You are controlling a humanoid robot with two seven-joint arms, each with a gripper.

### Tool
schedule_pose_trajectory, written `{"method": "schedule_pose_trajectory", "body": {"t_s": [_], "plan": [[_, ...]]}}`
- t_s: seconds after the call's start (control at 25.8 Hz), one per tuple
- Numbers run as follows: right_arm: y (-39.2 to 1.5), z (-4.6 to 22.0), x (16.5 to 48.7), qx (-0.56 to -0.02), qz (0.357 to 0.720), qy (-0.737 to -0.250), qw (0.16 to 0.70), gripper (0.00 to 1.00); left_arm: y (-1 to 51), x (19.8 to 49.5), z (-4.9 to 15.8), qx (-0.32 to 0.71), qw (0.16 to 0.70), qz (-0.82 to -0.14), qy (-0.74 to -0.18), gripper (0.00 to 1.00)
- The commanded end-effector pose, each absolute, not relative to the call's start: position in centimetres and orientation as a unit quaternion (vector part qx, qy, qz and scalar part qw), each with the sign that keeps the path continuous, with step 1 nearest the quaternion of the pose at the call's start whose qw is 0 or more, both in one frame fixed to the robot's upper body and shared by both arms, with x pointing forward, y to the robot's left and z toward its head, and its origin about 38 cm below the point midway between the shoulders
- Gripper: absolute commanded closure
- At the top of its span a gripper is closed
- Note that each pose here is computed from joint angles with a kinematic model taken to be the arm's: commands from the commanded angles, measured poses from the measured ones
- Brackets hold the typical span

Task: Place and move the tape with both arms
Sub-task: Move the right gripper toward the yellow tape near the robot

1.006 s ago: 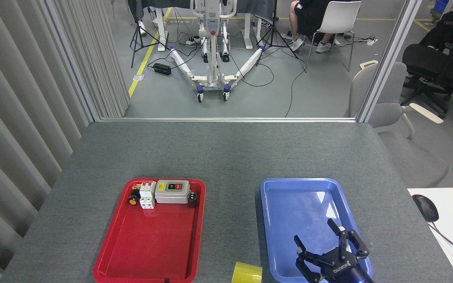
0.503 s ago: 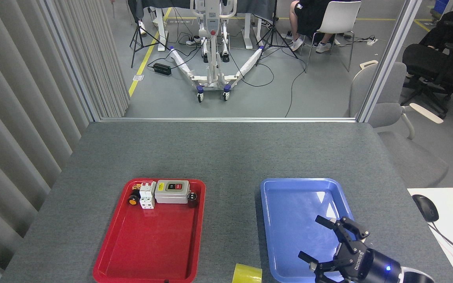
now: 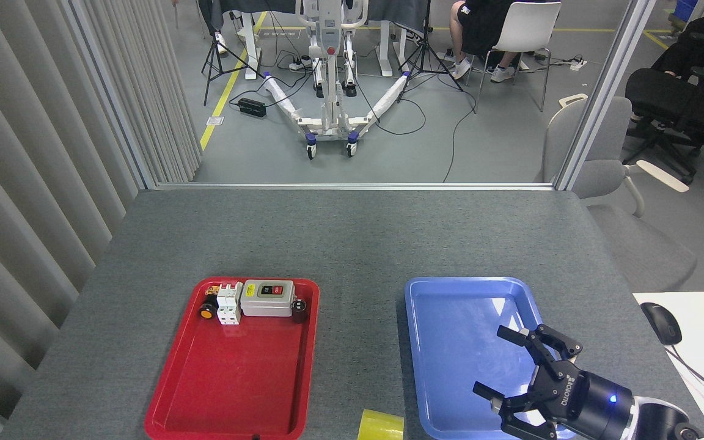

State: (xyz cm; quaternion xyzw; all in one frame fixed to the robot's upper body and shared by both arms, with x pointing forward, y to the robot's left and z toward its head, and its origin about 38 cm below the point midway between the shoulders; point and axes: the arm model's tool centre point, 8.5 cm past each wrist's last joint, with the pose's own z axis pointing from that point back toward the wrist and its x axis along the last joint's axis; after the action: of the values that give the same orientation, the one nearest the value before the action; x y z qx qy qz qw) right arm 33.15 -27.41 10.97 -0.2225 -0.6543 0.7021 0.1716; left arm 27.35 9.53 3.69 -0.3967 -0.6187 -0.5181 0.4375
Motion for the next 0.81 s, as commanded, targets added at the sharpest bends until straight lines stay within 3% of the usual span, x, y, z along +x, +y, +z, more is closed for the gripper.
{"method": "schedule_pose_trajectory", "body": {"t_s": [0.0,0.15,0.23,0.35,0.58,0.77], "plan": [[-26.6,10.8,33.2,-0.219,0.7,-0.658,0.171,0.0,9.7,27.4,3.7,-0.394,0.437,-0.518,-0.621,1.0],[-27.1,11.0,32.9,-0.214,0.693,-0.665,0.176,0.0,9.9,27.5,3.7,-0.392,0.439,-0.516,-0.622,1.0],[-28.0,11.5,32.7,-0.194,0.669,-0.689,0.202,0.0,10.0,27.5,3.7,-0.391,0.44,-0.516,-0.623,1.0],[-28.6,10.3,32.0,-0.147,0.649,-0.702,0.254,0.0,10.0,27.5,3.7,-0.39,0.441,-0.515,-0.623,1.0],[-28.5,7.4,31.1,-0.077,0.647,-0.678,0.339,0.0,10.0,27.6,3.5,-0.389,0.444,-0.517,-0.62,1.0],[-28.2,6.6,30.6,-0.022,0.654,-0.657,0.373,0.0,9.8,28.6,2.1,-0.33,0.5,-0.525,-0.604,1.0]]}}
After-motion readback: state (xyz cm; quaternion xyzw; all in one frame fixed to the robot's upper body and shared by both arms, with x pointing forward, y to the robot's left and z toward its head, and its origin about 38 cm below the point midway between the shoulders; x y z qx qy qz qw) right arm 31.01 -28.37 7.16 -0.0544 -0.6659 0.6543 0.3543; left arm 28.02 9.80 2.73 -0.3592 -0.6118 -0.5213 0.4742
